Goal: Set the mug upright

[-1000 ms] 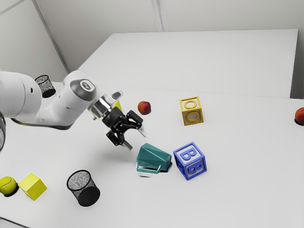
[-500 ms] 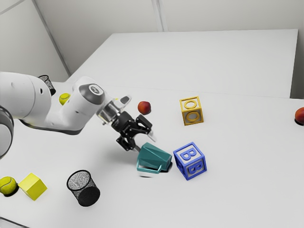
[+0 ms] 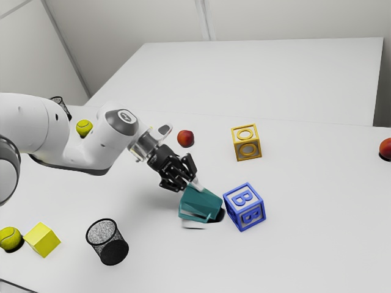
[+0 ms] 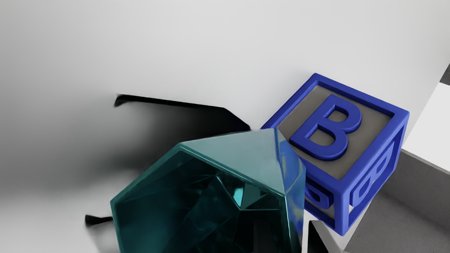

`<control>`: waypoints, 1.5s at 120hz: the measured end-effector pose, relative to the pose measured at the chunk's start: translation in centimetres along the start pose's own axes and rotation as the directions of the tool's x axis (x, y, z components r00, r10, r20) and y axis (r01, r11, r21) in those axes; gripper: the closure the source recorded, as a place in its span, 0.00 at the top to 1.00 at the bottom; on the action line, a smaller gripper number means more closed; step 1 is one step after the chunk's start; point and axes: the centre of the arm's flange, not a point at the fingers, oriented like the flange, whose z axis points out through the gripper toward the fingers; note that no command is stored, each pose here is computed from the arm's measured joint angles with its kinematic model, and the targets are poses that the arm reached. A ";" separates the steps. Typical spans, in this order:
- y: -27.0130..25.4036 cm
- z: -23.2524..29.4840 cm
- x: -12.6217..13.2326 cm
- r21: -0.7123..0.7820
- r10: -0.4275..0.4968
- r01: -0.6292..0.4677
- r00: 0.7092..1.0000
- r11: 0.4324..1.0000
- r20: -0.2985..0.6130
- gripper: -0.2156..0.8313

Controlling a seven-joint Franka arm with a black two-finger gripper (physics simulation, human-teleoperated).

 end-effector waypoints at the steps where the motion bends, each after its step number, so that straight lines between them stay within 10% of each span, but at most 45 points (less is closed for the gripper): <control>1: 0.0 0.0 0.0 0.000 0.000 0.000 1.000 1.000 0.000 0.18; 84: 5.1 -6.3 -3.3 0.177 0.178 -0.168 0.983 0.970 -0.041 0.05; 135: 2.6 -11.1 -1.9 0.788 0.351 -0.213 0.936 0.578 -0.005 0.04; 180: 8.2 -4.2 -1.5 0.843 0.421 -0.282 0.904 0.458 0.074 0.04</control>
